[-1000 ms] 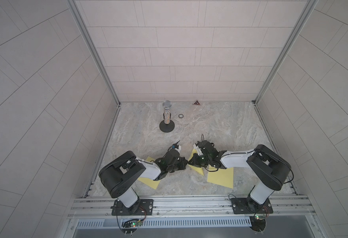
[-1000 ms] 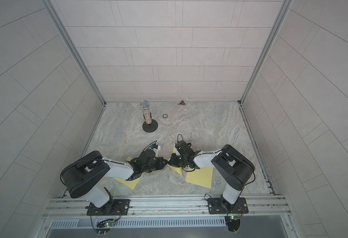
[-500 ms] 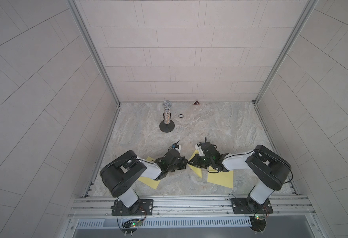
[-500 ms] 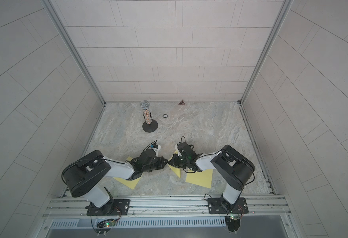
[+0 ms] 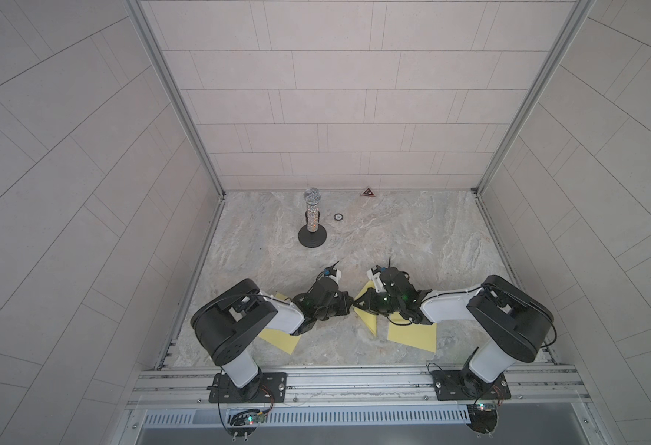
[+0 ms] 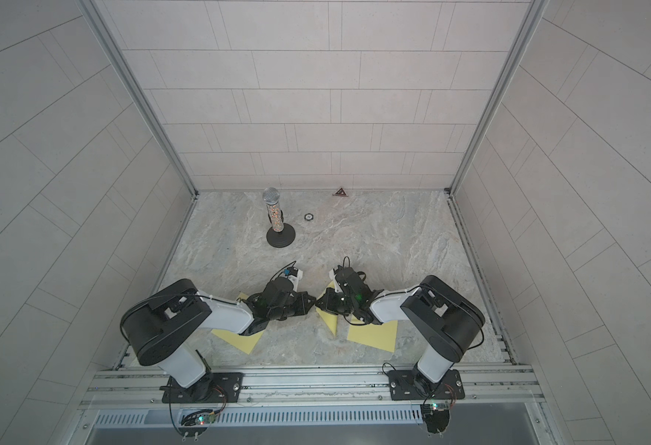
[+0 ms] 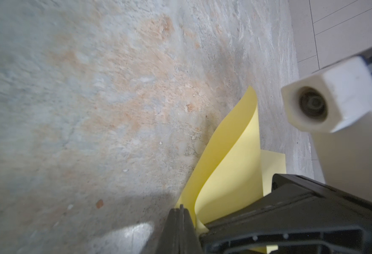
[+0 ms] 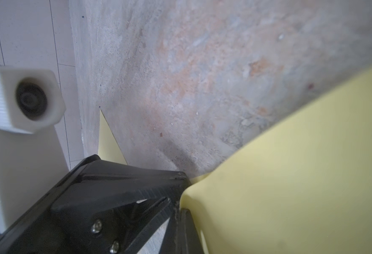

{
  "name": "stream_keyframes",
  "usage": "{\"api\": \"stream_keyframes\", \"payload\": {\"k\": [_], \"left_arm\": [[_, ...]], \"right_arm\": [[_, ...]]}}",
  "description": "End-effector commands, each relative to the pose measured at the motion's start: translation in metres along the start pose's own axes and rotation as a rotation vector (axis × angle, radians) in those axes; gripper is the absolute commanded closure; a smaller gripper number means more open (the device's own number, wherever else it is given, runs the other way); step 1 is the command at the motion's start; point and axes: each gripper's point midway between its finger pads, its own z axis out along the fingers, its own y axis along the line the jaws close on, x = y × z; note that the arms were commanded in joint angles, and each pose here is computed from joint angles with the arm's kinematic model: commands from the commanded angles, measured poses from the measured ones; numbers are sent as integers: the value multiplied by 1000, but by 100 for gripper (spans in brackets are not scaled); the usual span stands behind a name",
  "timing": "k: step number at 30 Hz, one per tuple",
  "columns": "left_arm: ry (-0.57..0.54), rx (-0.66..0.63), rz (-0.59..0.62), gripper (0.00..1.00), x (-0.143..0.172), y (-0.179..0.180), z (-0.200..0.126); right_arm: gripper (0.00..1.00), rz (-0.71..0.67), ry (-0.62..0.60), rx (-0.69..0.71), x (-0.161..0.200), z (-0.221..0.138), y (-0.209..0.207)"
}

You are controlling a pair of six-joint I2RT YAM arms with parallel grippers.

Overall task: Fold the square paper diagonally
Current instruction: Fold the paper at the center of the board.

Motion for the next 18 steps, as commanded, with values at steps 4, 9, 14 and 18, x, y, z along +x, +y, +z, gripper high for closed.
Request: {"api": "stream_keyframes", "payload": {"k": [4, 9, 14, 18], "left_arm": [[236, -323, -27, 100, 72, 90, -12], [237, -326, -25, 100, 72, 91, -13], [230, -332, -25, 100, 72, 92, -14], [228, -335, -26, 100, 72, 93, -15]], "right_arm": [[100, 8, -61, -20, -12, -2, -2], [100, 10, -62, 2, -14, 0, -7], [100, 34, -48, -20, -12, 8, -8], [100, 45, -41, -27, -10, 12, -11]]}}
